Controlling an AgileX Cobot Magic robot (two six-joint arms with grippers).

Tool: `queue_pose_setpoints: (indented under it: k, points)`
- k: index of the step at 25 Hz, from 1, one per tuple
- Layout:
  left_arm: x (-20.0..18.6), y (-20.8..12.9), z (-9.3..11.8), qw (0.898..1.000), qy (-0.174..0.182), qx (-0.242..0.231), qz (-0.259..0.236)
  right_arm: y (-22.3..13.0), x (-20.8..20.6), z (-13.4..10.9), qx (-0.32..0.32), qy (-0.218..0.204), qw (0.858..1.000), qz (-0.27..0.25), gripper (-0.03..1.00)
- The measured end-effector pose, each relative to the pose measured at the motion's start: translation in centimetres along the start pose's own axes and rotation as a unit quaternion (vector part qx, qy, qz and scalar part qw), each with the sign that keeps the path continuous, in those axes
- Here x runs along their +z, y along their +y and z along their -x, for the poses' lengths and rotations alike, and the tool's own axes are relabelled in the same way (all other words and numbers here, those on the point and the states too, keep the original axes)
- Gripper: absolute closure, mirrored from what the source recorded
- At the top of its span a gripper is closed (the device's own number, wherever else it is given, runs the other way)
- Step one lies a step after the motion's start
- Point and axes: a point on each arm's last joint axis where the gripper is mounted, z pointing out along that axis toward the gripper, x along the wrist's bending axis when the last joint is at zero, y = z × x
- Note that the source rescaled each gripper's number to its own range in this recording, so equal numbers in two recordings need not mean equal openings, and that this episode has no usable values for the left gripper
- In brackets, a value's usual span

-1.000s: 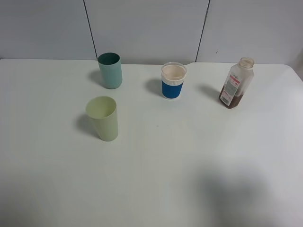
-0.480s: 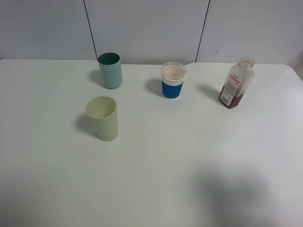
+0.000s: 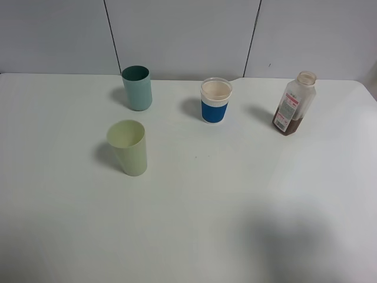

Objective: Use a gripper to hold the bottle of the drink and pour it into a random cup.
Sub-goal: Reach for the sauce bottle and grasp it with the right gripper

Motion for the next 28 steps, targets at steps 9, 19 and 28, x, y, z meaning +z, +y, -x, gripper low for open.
queue_pose_setpoints:
  k: [9,19,28]
  points:
    - [0.1,0.1,0.0,1.000,0.009,-0.005,-0.004,3.2,-0.7,0.0,-0.003,0.026,0.989,0.148,0.09]
    - [0.1,0.1,0.0,1.000,0.009,-0.005,-0.004,5.1,4.0,-1.2,-0.023,0.083,0.996,0.024,0.09]
    - [0.1,0.1,0.0,1.000,0.009,-0.005,-0.004,6.0,7.4,-1.4,-0.067,0.055,0.996,-0.037,0.09]
